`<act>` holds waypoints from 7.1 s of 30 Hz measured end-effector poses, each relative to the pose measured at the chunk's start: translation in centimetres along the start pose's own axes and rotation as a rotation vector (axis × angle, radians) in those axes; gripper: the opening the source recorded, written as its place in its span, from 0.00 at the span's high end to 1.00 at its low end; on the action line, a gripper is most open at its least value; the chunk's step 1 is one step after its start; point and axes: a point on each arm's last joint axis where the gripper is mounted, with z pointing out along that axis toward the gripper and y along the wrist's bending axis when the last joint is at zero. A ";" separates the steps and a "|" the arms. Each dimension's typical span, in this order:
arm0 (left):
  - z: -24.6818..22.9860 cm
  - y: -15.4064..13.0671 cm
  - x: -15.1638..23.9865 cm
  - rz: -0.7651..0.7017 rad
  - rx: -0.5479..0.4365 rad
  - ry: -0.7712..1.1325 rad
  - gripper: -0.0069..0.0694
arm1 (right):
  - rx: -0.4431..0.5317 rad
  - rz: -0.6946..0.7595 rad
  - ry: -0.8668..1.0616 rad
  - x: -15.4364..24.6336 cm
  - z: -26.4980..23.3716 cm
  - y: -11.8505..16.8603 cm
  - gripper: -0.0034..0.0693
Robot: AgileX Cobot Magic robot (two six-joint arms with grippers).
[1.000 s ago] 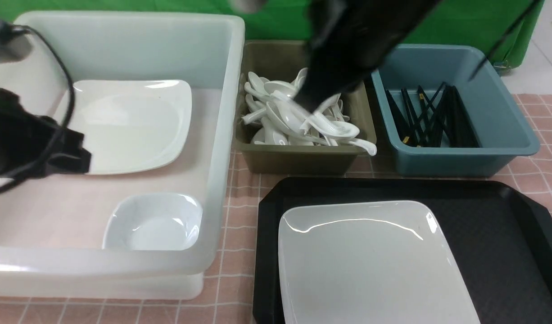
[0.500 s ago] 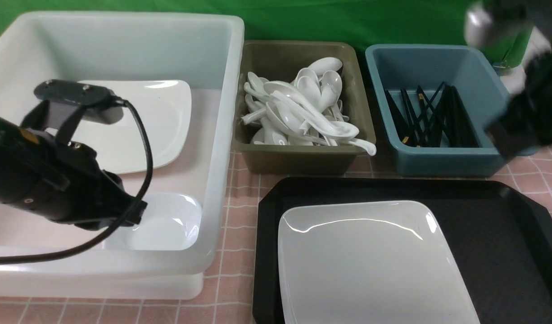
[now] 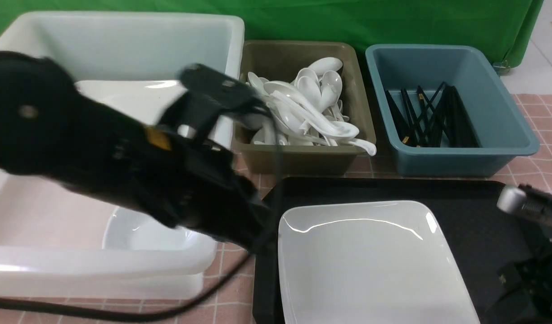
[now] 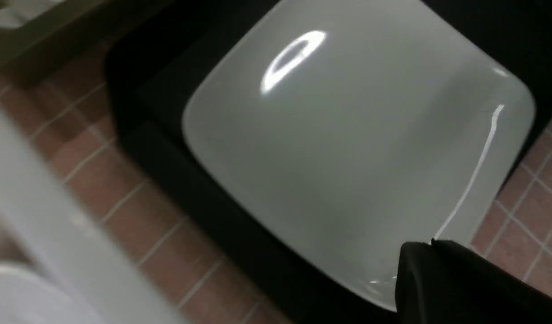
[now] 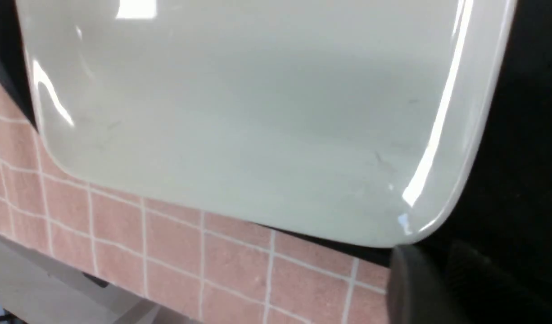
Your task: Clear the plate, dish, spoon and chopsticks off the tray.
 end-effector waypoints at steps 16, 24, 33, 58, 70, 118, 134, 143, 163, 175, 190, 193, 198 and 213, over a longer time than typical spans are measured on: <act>9.5 -3.4 -0.6 0.093 0.075 0.140 0.91 | 0.031 0.112 -0.074 -0.3 5.1 -1.1 0.24; 9.4 -3.4 -0.6 0.066 0.073 0.139 0.91 | 0.014 0.135 -0.044 -1.1 6.7 -0.5 0.64; 6.2 -2.8 -1.2 0.033 -0.003 0.099 0.91 | 0.003 0.105 -0.099 -0.2 4.6 0.6 0.68; -11.7 8.5 1.4 -0.358 -0.410 -0.206 0.91 | -0.104 -0.084 -0.616 -2.1 -13.8 10.0 0.86; -16.9 13.7 5.4 -0.658 -0.596 -0.301 0.91 | -0.395 -0.252 -0.693 -12.7 -11.9 21.5 0.86; -17.1 13.9 6.2 -0.662 -0.615 -0.240 0.91 | -0.496 -0.096 -0.602 -22.5 8.7 29.9 0.62; -12.8 10.6 3.4 -0.418 -0.443 -0.117 0.91 | 0.247 -0.584 -0.603 -10.5 -17.8 22.9 0.91; -15.1 2.4 2.5 -0.121 -0.328 -0.237 0.91 | 0.268 -0.536 -0.936 4.2 -27.0 19.4 0.91; -16.6 -3.3 17.7 -0.090 -0.409 -0.837 0.91 | -0.063 -0.537 -1.606 19.3 -10.5 5.3 0.90; -15.6 -3.0 18.0 -0.160 -0.354 -0.919 0.91 | -0.072 -0.540 -1.618 19.3 -9.7 4.9 0.69; -15.6 -2.5 18.2 -0.061 -0.461 -0.883 0.91 | -0.074 -0.540 -1.621 19.3 -9.7 4.9 0.63; -15.0 -2.1 18.9 -0.051 -0.523 -0.909 0.91 | -0.074 -0.540 -1.621 19.3 -9.7 4.9 0.63; -11.8 -0.3 21.8 -0.109 -0.710 -0.939 0.91 | -0.073 -0.540 -1.621 19.3 -9.7 4.9 0.63; -6.3 2.5 25.8 -0.141 -0.858 -0.728 0.90 | -0.073 -0.540 -1.620 19.3 -9.7 4.9 0.62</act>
